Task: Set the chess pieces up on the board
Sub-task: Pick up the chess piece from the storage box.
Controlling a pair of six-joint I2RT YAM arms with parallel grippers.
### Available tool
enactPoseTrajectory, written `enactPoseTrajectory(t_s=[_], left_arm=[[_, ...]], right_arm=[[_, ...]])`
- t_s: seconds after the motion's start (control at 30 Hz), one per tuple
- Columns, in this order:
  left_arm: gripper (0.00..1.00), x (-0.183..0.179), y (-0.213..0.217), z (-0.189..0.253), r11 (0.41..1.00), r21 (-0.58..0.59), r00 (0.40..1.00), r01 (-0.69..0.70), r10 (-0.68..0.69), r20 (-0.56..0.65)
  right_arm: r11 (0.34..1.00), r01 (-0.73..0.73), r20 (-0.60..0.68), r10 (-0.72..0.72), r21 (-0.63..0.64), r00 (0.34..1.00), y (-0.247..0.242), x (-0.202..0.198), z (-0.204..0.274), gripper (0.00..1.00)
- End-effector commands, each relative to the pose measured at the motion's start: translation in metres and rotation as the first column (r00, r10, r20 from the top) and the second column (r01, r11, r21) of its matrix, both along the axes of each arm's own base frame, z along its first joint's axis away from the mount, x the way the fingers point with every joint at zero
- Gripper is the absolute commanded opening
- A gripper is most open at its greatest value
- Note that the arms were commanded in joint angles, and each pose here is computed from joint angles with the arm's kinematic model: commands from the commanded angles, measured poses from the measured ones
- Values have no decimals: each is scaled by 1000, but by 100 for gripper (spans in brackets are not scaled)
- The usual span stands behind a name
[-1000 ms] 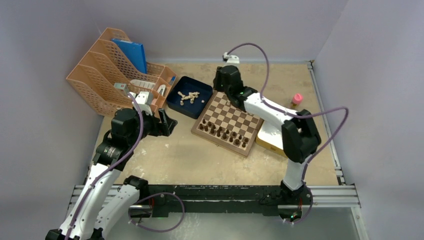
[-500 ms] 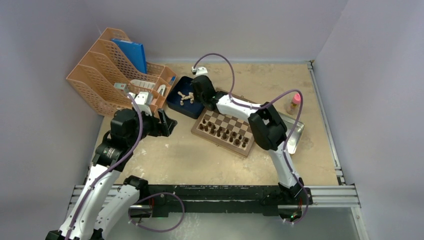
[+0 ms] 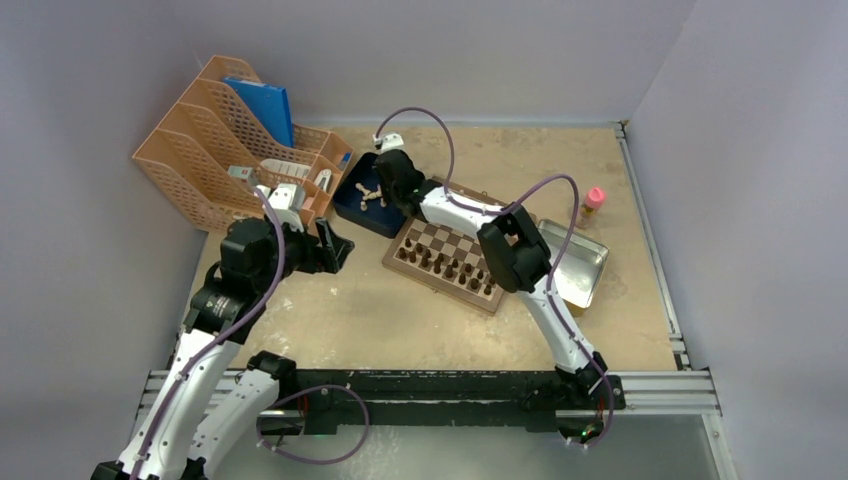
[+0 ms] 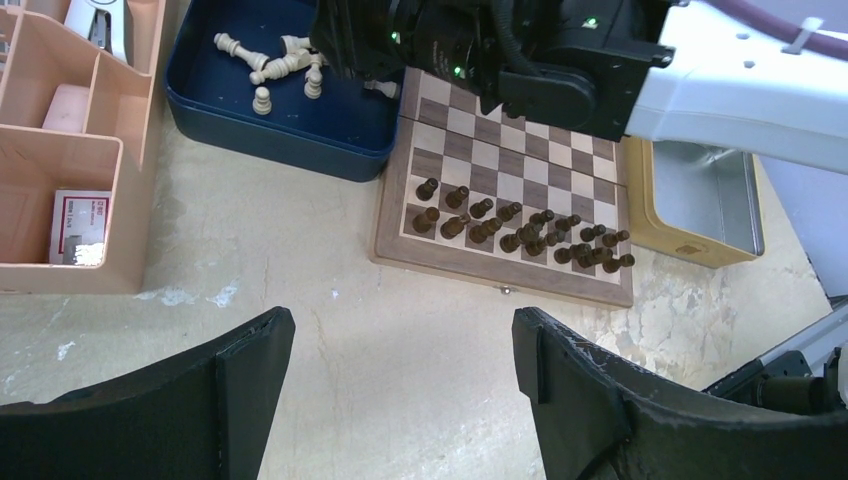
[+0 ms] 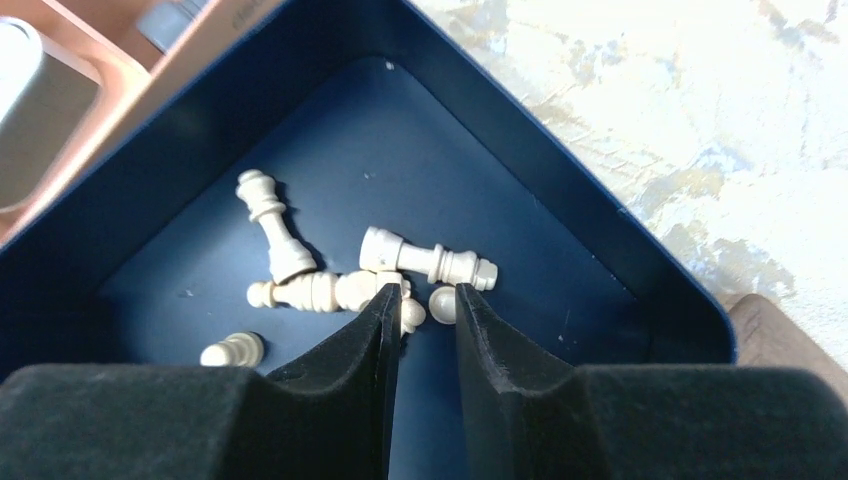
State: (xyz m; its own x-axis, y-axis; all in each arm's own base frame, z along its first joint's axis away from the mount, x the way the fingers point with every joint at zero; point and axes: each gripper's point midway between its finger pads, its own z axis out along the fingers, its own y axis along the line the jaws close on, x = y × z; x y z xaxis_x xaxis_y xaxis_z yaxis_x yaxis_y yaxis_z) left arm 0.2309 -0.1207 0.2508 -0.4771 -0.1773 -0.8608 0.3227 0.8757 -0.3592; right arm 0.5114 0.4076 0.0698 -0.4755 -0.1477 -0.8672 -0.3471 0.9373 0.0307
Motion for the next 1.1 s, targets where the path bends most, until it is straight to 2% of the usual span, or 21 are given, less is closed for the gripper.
enactPoseTrajectory(t_s=[0.0, 0.47, 0.83, 1.07], left_arm=[[80, 2, -1, 11, 1000, 0, 999, 9, -9, 49], [80, 3, -4, 7, 1000, 4, 999, 22, -22, 35], [80, 3, -1, 8, 1000, 5, 999, 8, -8, 38], [80, 4, -1, 7, 1000, 6, 999, 6, -6, 35]], right_arm=[[1000, 19, 55, -20, 11, 998, 0, 11, 25, 30], [998, 43, 38, -42, -42, 998, -6, 12, 1, 28], [998, 44, 56, -41, -46, 998, -7, 15, 6, 20], [999, 37, 82, -35, -25, 996, -5, 16, 25, 16]])
